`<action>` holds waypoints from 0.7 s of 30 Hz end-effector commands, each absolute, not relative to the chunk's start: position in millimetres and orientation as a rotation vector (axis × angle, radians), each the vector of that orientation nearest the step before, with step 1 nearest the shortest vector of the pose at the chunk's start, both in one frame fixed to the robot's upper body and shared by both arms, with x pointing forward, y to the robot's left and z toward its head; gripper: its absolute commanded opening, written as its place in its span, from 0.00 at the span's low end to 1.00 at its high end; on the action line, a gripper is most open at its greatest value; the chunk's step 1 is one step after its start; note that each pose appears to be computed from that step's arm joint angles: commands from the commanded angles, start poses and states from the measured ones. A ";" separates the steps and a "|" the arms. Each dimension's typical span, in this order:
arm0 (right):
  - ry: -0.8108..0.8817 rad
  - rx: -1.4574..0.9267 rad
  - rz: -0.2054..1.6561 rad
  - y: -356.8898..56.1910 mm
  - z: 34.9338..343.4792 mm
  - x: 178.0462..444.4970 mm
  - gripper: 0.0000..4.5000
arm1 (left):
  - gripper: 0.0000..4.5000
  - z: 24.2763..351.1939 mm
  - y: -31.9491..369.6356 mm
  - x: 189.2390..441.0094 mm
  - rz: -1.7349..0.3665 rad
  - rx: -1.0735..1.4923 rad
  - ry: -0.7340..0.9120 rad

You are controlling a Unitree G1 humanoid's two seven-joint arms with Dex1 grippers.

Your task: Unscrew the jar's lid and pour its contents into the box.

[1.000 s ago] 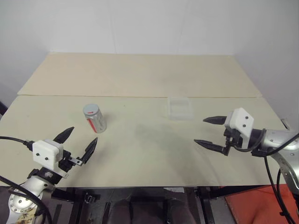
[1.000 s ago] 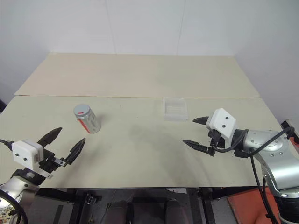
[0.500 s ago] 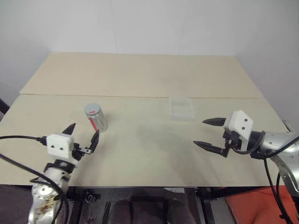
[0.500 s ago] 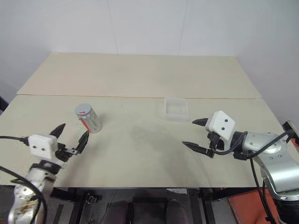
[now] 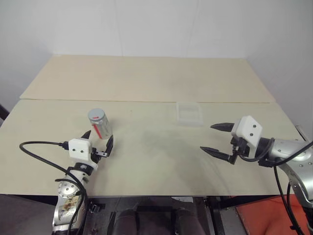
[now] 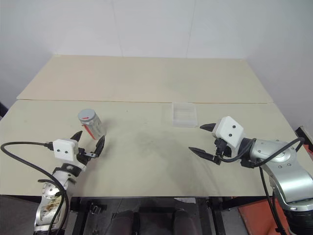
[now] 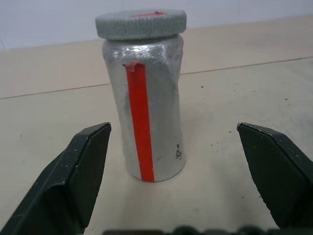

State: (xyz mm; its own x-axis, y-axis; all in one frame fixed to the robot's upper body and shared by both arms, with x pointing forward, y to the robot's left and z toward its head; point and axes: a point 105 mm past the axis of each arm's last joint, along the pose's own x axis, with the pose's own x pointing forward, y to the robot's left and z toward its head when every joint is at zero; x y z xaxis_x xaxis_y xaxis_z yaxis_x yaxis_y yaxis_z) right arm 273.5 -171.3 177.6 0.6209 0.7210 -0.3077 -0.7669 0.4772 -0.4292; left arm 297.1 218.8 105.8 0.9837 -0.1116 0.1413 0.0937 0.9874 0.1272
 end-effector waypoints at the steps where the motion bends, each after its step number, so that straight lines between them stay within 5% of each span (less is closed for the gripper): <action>1: 0.053 -0.603 0.889 -171.4 186.8 271.3 1.00 | 1.00 119.1 221.0 302.3 -0.068 0.132 -0.220; 21: 0.061 -0.612 0.863 -171.5 182.5 273.2 1.00 | 1.00 126.9 217.5 329.2 -0.086 0.088 -0.253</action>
State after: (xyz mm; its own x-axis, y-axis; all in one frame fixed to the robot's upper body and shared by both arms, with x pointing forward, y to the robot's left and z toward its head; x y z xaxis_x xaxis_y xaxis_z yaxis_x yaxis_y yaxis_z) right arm 274.9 -173.5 174.2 0.6495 0.6936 -0.3114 -0.7445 0.4971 -0.4457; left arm 329.1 217.5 115.9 0.9734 -0.0911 0.2101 0.0713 0.9925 0.0997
